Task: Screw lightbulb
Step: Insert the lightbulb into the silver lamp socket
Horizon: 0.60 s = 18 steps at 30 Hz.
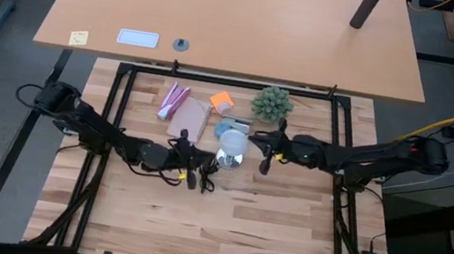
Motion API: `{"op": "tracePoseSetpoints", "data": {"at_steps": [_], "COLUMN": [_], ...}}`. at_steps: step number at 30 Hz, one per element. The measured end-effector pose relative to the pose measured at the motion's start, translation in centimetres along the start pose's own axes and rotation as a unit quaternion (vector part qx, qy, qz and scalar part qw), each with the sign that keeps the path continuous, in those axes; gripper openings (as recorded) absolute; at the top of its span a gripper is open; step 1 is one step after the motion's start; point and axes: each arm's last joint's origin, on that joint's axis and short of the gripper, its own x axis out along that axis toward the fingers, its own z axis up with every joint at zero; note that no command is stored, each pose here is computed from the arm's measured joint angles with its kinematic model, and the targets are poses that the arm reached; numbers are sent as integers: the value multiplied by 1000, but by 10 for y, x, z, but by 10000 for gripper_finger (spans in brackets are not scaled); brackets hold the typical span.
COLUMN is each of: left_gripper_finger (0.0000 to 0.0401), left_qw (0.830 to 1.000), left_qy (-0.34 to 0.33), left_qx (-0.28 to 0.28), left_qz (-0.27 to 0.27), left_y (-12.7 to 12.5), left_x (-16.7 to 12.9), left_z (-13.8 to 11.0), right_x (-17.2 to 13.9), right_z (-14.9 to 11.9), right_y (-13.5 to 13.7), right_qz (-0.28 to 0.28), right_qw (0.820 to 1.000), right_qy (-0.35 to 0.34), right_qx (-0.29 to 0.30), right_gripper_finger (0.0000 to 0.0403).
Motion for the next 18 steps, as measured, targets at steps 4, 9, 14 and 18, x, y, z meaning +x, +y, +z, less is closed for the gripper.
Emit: {"op": "tracePoseSetpoints", "data": {"at_steps": [4,9,14,18], "left_gripper_finger": [0,0,0,0], "left_qw": [1000,1000,999,999], "left_qy": [2,2,0,7], "left_qx": [-3,-3,-2,-1], "left_qz": [3,19,36,51], "left_y": [1,7,16,24], "left_x": [7,14,20,23], "left_z": [-9,-12,-10,-11], "right_x": [6,8,8,8], "right_z": [-7,-10,-10,-10], "right_y": [2,2,2,3], "right_qz": [0,-2,-3,-1], "right_qw": [1000,1000,999,999], "right_qy": [18,22,23,24], "right_qx": [-2,8,23,25], "right_gripper_finger": [16,16,16,16]}}
